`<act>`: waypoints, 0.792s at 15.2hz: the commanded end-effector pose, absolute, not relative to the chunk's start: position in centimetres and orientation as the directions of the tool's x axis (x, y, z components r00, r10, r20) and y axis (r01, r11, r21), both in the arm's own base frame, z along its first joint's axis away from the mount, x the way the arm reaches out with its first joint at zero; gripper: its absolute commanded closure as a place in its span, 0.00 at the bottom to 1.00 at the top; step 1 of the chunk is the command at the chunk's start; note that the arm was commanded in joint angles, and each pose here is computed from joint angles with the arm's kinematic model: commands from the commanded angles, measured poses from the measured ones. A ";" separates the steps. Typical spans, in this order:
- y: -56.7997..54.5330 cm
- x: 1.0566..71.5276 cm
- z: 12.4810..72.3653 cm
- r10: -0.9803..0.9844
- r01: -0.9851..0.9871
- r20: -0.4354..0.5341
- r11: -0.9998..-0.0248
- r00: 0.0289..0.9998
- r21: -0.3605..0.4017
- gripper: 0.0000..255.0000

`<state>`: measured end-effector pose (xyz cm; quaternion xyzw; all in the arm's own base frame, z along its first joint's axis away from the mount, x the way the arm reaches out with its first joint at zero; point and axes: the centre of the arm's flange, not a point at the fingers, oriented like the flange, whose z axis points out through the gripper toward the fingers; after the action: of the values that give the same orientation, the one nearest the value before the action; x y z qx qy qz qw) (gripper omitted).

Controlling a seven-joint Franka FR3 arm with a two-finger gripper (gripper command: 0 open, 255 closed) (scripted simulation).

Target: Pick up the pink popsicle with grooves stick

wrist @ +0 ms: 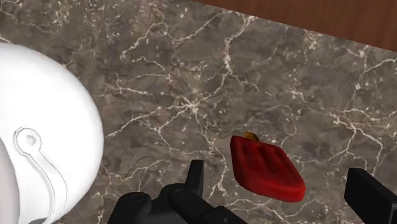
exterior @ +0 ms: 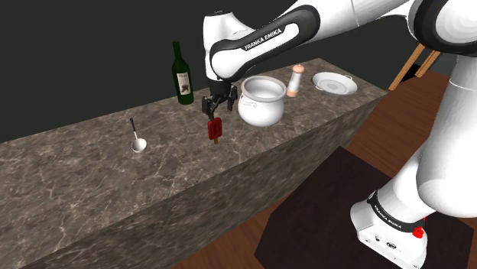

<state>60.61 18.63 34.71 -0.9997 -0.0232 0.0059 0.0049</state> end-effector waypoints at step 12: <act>19.9 63.6 27.8 0.056 0.056 -0.025 -0.998 0.998 -0.005 0.00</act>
<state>63.54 19.96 27.93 -0.9995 -0.0278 0.0127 0.0019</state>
